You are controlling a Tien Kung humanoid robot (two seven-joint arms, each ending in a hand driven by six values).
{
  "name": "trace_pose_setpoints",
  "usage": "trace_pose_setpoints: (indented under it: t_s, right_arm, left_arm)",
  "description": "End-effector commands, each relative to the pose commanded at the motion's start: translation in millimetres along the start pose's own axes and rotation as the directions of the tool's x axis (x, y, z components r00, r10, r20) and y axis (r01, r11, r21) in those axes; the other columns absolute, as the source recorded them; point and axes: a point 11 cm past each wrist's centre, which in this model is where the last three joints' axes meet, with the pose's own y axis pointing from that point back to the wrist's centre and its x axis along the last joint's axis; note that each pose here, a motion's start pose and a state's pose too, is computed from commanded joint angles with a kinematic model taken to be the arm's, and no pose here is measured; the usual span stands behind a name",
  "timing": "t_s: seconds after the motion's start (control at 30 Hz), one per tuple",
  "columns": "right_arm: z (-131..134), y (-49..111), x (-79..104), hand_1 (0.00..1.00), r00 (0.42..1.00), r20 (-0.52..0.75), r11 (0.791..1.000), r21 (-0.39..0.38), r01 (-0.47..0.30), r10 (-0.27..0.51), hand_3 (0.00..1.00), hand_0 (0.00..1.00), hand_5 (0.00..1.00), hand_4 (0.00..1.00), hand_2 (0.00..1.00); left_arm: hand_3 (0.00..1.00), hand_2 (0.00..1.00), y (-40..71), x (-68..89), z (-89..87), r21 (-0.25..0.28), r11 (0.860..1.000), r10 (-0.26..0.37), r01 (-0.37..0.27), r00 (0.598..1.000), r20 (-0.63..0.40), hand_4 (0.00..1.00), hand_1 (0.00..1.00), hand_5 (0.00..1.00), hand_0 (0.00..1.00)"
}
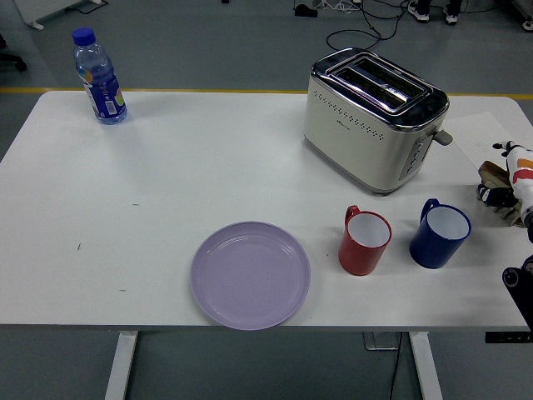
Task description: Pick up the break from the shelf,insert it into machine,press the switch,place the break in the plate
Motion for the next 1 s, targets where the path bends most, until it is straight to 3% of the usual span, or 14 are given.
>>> trace_pose_setpoints:
  t_s: [0.07,0.1,0.27,0.3,0.47,0.5,0.67,0.7,1.0]
  right_arm:
    - [1.1,-1.0,-0.7,0.688,1.000,-0.004,1.000,-0.015,0.004,-0.004,0.792,0.733,0.140,0.770,0.707]
    - [1.3,-1.2,-0.9,0.607,1.000,-0.005,1.000,-0.019,0.005,-0.005,0.724,0.613,0.140,0.758,0.611]
    - [2.7,-3.0,-4.2,0.607,1.000,-0.018,0.999,-0.042,0.013,-0.013,0.724,0.613,0.140,0.758,0.611]
    - [3.2,-3.5,-4.9,0.555,1.000,-0.023,0.999,-0.046,0.015,-0.016,0.659,0.542,0.139,0.730,0.566]
    - [5.5,-5.0,-4.3,0.555,0.999,-0.034,0.998,-0.058,0.002,-0.004,0.659,0.542,0.139,0.730,0.566]
    - [5.7,-5.1,-4.0,0.486,0.999,-0.034,0.998,-0.059,0.000,-0.002,0.577,0.454,0.087,0.650,0.510]
    - [6.9,-6.5,-0.8,0.486,0.999,-0.029,0.997,-0.073,-0.027,0.025,0.577,0.454,0.087,0.650,0.510]
    - [7.1,-6.7,-0.5,0.452,0.999,-0.030,0.997,-0.076,-0.030,0.028,0.538,0.417,0.002,0.534,0.486]
    - [9.2,-9.5,1.1,0.423,0.999,-0.045,0.995,-0.097,-0.032,0.028,0.521,0.382,0.002,0.490,0.475]
  left_arm:
    - [0.770,0.644,0.0,0.1,-0.1,0.000,1.000,0.001,-0.001,1.000,-0.001,0.594,0.526,0.998,0.430]
    - [0.769,0.645,0.0,0.2,-0.1,0.000,1.000,0.001,-0.001,1.000,-0.001,0.593,0.525,0.998,0.428]
    - [0.769,0.645,-0.2,0.9,-1.2,0.002,1.000,0.003,-0.003,1.000,0.000,0.593,0.525,0.998,0.428]
    - [0.768,0.644,-0.3,1.0,-1.5,0.002,1.000,0.004,-0.004,1.000,0.000,0.593,0.523,0.998,0.429]
    - [0.768,0.644,-0.4,1.5,-2.3,0.004,1.000,0.005,-0.005,1.000,0.000,0.593,0.523,0.998,0.429]
    - [0.767,0.643,-0.4,1.5,-2.3,0.004,1.000,0.005,-0.005,1.000,0.000,0.592,0.524,0.998,0.429]
    - [0.767,0.643,-0.4,1.6,-2.2,0.003,1.000,0.005,-0.005,1.000,0.000,0.592,0.524,0.998,0.429]
    - [0.767,0.642,-0.4,1.5,-2.1,0.002,1.000,0.005,-0.005,1.000,0.000,0.592,0.524,0.998,0.428]
    - [0.767,0.643,-0.1,0.5,-0.2,-0.002,1.000,0.004,-0.004,1.000,-0.003,0.593,0.523,0.998,0.428]
